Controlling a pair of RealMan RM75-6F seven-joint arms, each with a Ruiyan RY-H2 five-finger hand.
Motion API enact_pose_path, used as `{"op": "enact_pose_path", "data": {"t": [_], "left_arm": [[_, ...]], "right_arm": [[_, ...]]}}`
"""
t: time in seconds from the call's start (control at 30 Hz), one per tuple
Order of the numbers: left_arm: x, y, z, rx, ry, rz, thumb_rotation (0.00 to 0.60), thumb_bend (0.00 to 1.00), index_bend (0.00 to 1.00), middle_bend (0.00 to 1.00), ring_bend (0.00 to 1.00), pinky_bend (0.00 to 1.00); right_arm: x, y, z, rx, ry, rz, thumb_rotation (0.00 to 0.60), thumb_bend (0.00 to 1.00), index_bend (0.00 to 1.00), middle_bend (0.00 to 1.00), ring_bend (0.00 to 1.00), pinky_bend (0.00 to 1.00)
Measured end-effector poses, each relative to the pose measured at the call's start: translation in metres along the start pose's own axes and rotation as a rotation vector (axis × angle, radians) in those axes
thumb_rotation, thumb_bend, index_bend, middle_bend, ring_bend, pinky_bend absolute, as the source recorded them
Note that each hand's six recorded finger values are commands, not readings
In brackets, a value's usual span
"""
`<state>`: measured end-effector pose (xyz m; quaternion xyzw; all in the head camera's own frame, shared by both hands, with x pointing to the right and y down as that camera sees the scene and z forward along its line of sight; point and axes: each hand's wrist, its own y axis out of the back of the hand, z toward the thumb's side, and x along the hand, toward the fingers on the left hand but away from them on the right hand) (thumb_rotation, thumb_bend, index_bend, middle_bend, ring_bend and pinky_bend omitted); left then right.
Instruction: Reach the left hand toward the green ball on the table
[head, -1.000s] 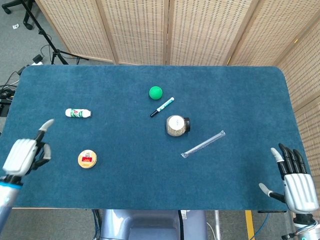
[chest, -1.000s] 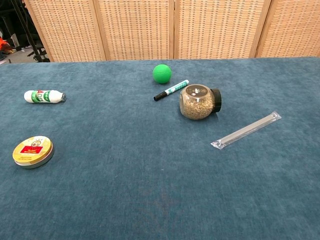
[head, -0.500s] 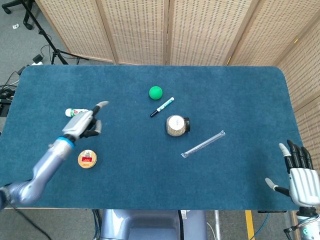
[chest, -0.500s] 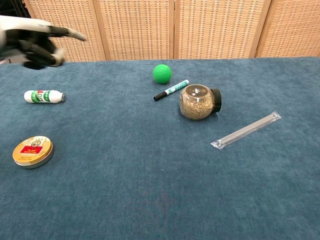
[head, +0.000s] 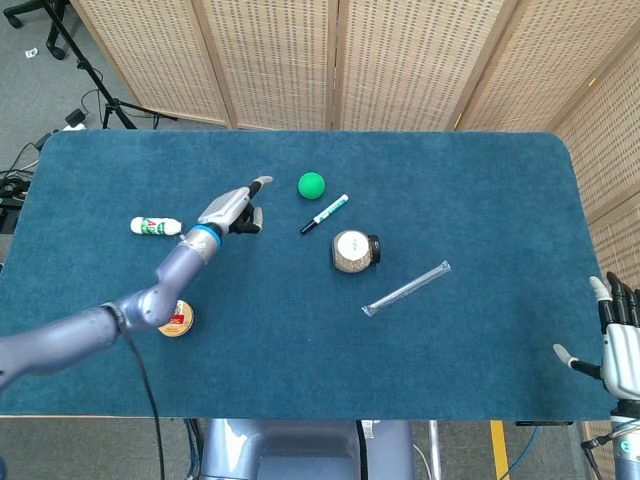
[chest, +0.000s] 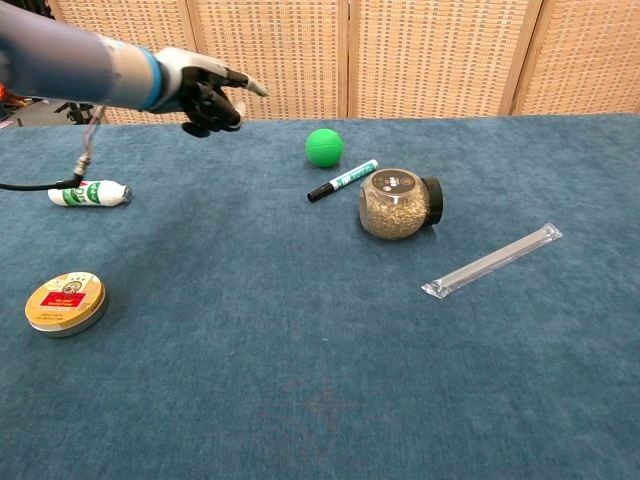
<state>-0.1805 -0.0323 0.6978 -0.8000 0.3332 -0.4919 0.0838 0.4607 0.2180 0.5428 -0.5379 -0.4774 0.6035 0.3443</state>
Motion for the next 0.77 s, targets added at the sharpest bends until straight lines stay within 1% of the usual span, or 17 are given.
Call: {"op": "enact_pose_path", "data": {"t": [0.2,0.4,0.53,0.77], "left_arm": [[0.03,-0.017,0.018,-0.003,0.029,-0.029,0.6,0.98,0.0,0.96,1.0,0.92],[0.05,-0.031,0.028,0.005,0.051,-0.048,0.6,0.98,0.0,0.96,1.0,0.92],[0.059,-0.041,0.031,0.013,0.06,-0.06,0.6,0.98,0.0,0.96,1.0,0.92],[0.067,-0.055,0.034,0.022,0.069,-0.073,0.6,0.98,0.0,0.96,1.0,0.92]], "right_arm": [[-0.005,0.002,-0.009,-0.004,-0.038,-0.005,0.6,0.0,0.0,0.0,0.0,0.0],[-0.01,0.002,-0.018,-0.005,-0.074,-0.004,0.6,0.0,0.0,0.0,0.0,0.0],[-0.013,0.004,-0.025,-0.007,-0.094,-0.011,0.6,0.0,0.0,0.0,0.0,0.0],[-0.013,0.007,-0.031,-0.01,-0.108,-0.017,0.6,0.0,0.0,0.0,0.0,0.0]]}}
